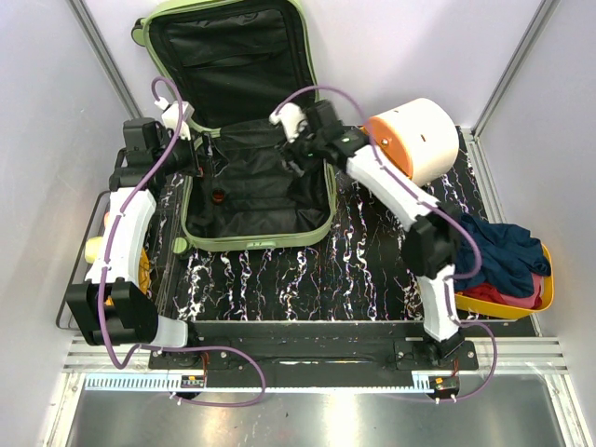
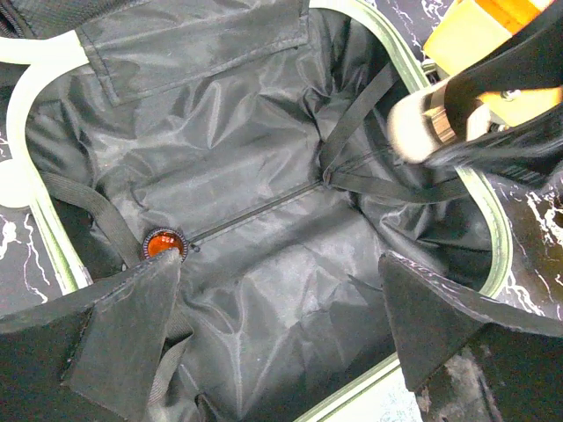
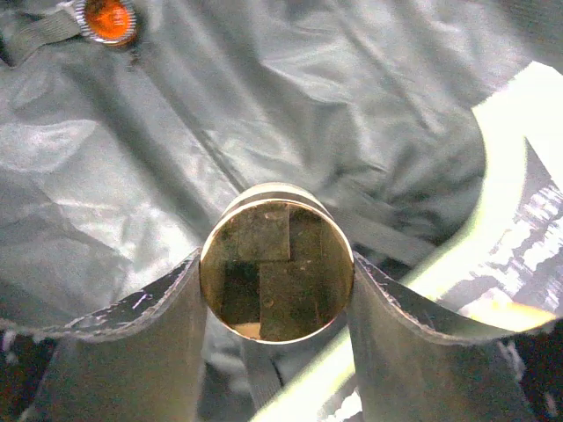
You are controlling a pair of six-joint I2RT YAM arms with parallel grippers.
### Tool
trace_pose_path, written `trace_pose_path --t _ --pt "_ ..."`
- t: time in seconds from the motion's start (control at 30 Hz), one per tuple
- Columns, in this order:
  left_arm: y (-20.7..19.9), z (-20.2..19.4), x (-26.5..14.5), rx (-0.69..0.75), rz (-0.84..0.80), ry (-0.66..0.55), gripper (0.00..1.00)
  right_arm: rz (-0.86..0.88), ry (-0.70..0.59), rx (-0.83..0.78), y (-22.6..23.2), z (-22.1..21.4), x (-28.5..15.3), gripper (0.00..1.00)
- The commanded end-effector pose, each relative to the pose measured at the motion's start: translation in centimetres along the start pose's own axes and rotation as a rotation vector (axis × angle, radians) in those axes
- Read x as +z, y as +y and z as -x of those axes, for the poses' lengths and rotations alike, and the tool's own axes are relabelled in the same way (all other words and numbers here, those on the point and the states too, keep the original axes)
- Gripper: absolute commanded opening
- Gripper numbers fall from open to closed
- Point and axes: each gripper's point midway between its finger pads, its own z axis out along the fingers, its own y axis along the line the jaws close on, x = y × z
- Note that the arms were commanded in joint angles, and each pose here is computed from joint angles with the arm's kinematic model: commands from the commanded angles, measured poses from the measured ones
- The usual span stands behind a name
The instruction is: Open, take out, and arrange the luggage
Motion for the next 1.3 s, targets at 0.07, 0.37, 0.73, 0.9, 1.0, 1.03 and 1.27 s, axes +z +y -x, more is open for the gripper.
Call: trace_pose_path --t 0.07,0.37,0.73,0.9,1.0,1.03,1.27 --pt "-0.8 2.0 0.7 -0.004 -0.061 -0.073 0.99 -0.315 -0.026 0.191 -9.5 -1.1 -12.6 0.18" --pt "-1.1 2.4 2.1 -0.053 -0.113 -0.071 0.99 -0.585 -0.016 0.444 -12.1 -7.0 -19.6 0.12" --pt "-1.0 3.0 2.5 -0.047 -0.123 -0.077 0.99 -0.795 -0.038 0.687 -16.0 -9.7 -19.2 0.03" --pt "-0.8 2.6 2.5 -0.044 -0.113 -0.072 0.99 -0.82 -0.042 0.774 -16.5 -10.2 -17.8 0.03" --pt "-0.7 2.6 2.5 -0.038 -0.104 -0.074 0.99 -0.817 -0.03 0.81 -16.5 -10.6 -16.8 0.03" --pt "-0.7 2.6 2.5 -0.039 -0.104 -0.073 0.99 -0.822 -0.033 0.821 -16.6 -10.7 -16.8 0.08" --pt "-0.4 2.5 2.5 -0.035 -0.094 -0.072 0.99 -0.836 0.005 0.829 -17.0 -11.9 -15.2 0.3"
